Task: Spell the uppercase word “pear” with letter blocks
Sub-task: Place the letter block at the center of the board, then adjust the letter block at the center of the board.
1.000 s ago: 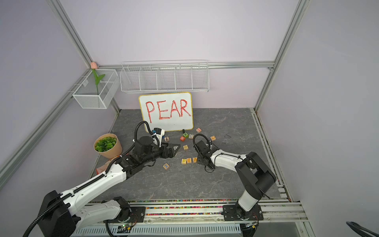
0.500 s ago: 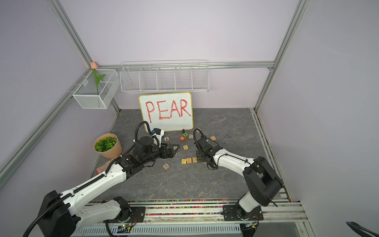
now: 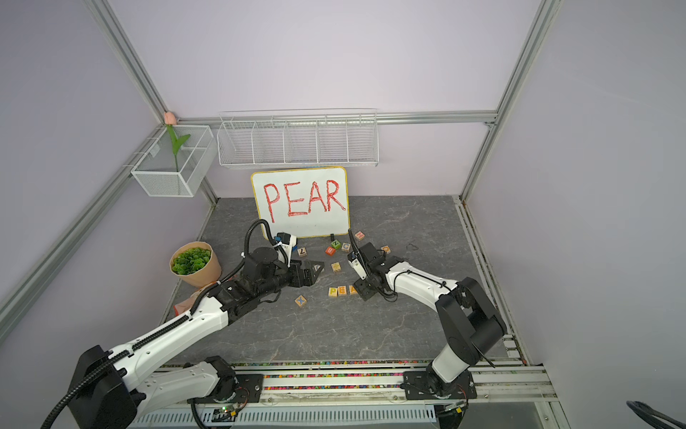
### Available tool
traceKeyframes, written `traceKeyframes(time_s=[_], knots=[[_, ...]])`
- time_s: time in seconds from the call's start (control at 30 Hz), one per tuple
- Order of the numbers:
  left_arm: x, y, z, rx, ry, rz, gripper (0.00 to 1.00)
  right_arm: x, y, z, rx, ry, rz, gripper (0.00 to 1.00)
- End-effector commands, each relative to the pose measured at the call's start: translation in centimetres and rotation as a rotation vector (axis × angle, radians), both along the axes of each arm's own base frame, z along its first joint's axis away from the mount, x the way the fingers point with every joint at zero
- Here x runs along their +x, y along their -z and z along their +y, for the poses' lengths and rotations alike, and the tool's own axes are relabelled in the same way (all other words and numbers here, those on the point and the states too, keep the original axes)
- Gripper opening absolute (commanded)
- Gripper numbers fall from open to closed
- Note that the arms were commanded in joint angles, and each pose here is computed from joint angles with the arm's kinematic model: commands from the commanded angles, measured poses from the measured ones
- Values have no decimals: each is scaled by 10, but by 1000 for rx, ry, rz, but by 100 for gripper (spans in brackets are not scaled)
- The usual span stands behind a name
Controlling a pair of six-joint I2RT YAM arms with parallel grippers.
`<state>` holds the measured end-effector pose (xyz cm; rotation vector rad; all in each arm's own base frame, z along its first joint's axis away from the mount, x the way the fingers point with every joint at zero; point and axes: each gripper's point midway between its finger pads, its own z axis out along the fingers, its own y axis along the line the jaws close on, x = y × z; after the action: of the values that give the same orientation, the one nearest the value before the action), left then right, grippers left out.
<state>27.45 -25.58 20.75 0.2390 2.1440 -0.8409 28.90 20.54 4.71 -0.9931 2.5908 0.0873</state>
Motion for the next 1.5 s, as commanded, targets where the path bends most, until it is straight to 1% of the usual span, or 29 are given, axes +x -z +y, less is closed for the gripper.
traceKeyframes(time_s=[0.0, 0.13, 0.33, 0.67, 0.73, 0.87, 1.07, 1.3, 1.47], knots=[[-1, -3, 4, 10, -12, -15, 99, 1, 7, 3, -23, -80, 29, 70], [-1, -2, 5, 12, -18, -12, 99, 5, 16, -1, -64, -77, 30, 68], [0, -1, 7, 17, -28, -11, 99, 2, 25, -3, -75, -71, 59, 65], [2, 2, 6, 24, -29, -6, 99, -20, 28, 1, -2, -19, 144, 55], [2, 3, 5, 25, -28, -4, 99, -22, 27, 1, 1, -12, 145, 51], [3, 4, 4, 26, -25, 0, 99, -15, 19, -3, -19, 42, 113, 49], [3, 5, 5, 26, -29, -1, 99, -14, 15, -4, -31, 87, 139, 42], [3, 4, 6, 27, -35, -6, 99, -12, 19, -1, -12, 137, 154, 36], [4, 4, 7, 30, -41, -7, 99, -9, 24, 0, -18, 173, 159, 35]])
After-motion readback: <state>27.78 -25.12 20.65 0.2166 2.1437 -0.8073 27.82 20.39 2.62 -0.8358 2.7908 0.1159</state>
